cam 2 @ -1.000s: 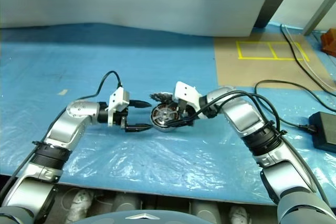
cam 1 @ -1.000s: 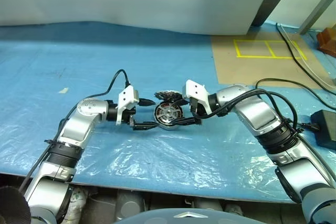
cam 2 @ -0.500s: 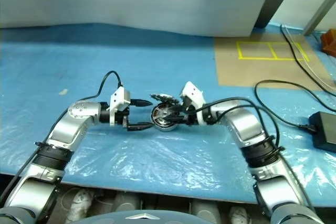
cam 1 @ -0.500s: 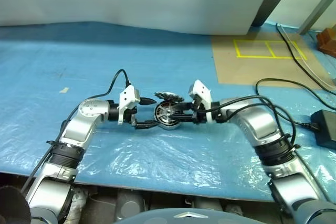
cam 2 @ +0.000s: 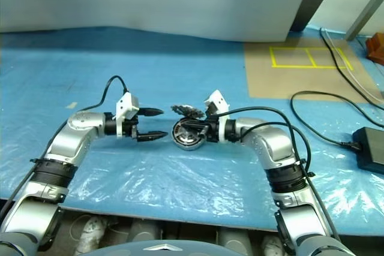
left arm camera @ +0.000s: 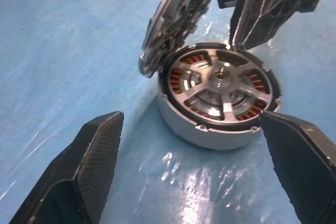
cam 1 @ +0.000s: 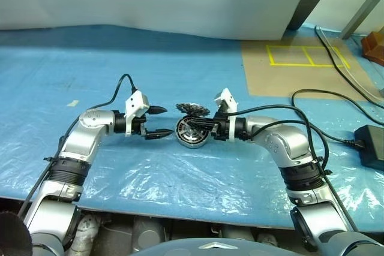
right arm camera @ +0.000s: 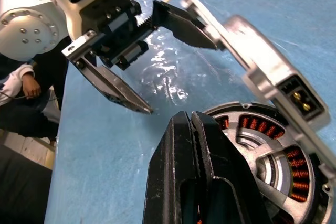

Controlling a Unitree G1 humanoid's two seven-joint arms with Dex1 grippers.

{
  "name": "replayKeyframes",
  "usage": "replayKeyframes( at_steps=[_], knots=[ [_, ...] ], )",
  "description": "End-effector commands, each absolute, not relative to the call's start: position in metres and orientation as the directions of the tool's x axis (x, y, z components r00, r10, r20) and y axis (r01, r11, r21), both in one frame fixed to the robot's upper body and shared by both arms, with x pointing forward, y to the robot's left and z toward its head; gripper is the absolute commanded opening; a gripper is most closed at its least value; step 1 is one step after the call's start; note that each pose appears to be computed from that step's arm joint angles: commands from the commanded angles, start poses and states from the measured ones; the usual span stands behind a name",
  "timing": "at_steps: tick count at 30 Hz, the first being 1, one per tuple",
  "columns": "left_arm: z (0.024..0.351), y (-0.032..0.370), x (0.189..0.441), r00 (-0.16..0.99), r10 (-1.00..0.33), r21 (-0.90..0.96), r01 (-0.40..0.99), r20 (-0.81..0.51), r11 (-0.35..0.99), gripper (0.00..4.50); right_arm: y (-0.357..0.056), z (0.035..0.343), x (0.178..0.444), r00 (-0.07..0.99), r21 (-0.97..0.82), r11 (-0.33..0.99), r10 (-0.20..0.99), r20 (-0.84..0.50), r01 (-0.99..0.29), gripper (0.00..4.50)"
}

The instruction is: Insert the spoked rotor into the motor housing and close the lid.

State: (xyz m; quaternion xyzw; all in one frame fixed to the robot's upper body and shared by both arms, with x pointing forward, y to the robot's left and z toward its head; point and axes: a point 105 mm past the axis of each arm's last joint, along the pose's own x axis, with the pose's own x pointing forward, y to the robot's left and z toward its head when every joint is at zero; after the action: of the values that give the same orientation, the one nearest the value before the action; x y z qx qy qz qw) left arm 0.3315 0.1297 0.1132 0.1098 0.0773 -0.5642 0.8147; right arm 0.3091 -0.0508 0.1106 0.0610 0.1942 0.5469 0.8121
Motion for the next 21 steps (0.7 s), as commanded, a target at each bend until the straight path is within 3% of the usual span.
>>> replayKeyframes(
  at_steps=[1, 6, 9, 11, 15, 21],
  knots=[
    [0.134, 0.128, 0.338, 0.377, -0.907, 0.145, 0.924, -0.187, 0.354, 4.35, -0.047, 0.118, 0.312, 0.328, 0.291, 0.382, 0.919, -0.219, -0.877, 0.04],
    [0.139, 0.122, 0.345, 0.391, -0.907, 0.146, 0.917, -0.157, 0.370, 4.35, -0.058, 0.068, 0.314, 0.348, 0.216, 0.465, 0.838, -0.421, -0.859, 0.04],
    [0.148, 0.122, 0.353, 0.405, -0.906, 0.135, 0.911, -0.119, 0.390, 4.35, -0.061, 0.065, 0.313, 0.343, 0.193, 0.460, 0.831, -0.438, -0.867, 0.04],
    [0.156, 0.122, 0.358, 0.410, -0.908, 0.125, 0.909, -0.087, 0.398, 4.35, -0.062, 0.072, 0.314, 0.350, 0.204, 0.457, 0.844, -0.407, -0.866, 0.04],
    [0.193, 0.124, 0.371, 0.398, -0.916, 0.042, 0.916, 0.045, 0.399, 4.35, -0.060, 0.121, 0.304, 0.296, 0.334, 0.341, 0.938, -0.179, -0.879, 0.04],
    [0.216, 0.117, 0.394, 0.392, -0.916, 0.031, 0.918, 0.080, 0.396, 4.35, -0.076, 0.137, 0.284, 0.276, 0.320, 0.317, 0.947, -0.167, -0.893, 0.04]
  ],
)
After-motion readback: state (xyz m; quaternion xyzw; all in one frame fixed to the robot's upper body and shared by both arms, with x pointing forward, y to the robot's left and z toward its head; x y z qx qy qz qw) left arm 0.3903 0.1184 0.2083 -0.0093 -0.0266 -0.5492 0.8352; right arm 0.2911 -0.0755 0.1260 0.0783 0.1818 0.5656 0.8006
